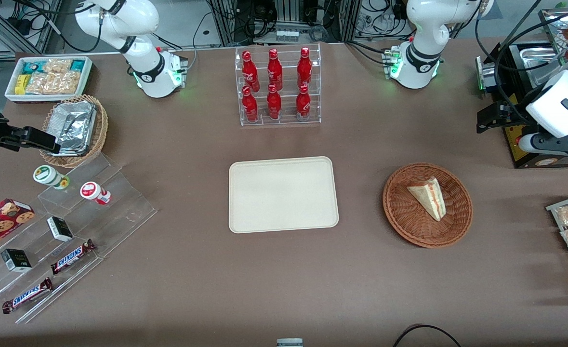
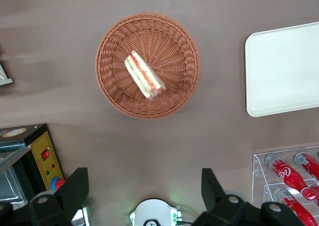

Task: Place sandwich from basket to tray
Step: 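Move the left gripper over the wrapped sandwich in the wicker basket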

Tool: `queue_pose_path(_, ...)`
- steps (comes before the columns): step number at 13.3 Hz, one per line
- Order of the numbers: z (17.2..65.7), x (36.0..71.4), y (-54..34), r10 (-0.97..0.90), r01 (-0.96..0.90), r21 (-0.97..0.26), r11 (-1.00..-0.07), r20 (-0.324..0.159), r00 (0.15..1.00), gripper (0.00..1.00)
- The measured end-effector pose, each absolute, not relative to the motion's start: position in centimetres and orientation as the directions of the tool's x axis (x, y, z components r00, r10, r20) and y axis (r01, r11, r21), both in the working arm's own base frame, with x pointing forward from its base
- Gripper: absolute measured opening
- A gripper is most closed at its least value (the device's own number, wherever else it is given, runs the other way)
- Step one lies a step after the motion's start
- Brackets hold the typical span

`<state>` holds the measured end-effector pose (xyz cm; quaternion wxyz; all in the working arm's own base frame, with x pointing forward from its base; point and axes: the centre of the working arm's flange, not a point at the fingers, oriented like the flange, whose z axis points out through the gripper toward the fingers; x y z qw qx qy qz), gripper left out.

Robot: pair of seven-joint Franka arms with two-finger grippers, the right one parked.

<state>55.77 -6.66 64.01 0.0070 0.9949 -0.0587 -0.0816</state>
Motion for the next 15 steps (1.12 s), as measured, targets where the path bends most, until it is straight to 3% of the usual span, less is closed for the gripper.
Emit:
queue_pose_path(6, 62.2, 56.0, -6.8, -0.119, -0.118, 0.015, -0.993, -0.17, 0.978, 1.0)
queue_pose_path(10, 54.1, 57.3, -6.9, -0.115, -0.114, 0.016, -0.993, -0.206, 0.972, 1.0)
queue_pose_path(15, 44.3, 57.7, -7.0, -0.113, -0.112, 0.017, -0.994, -0.148, 0.983, 1.0)
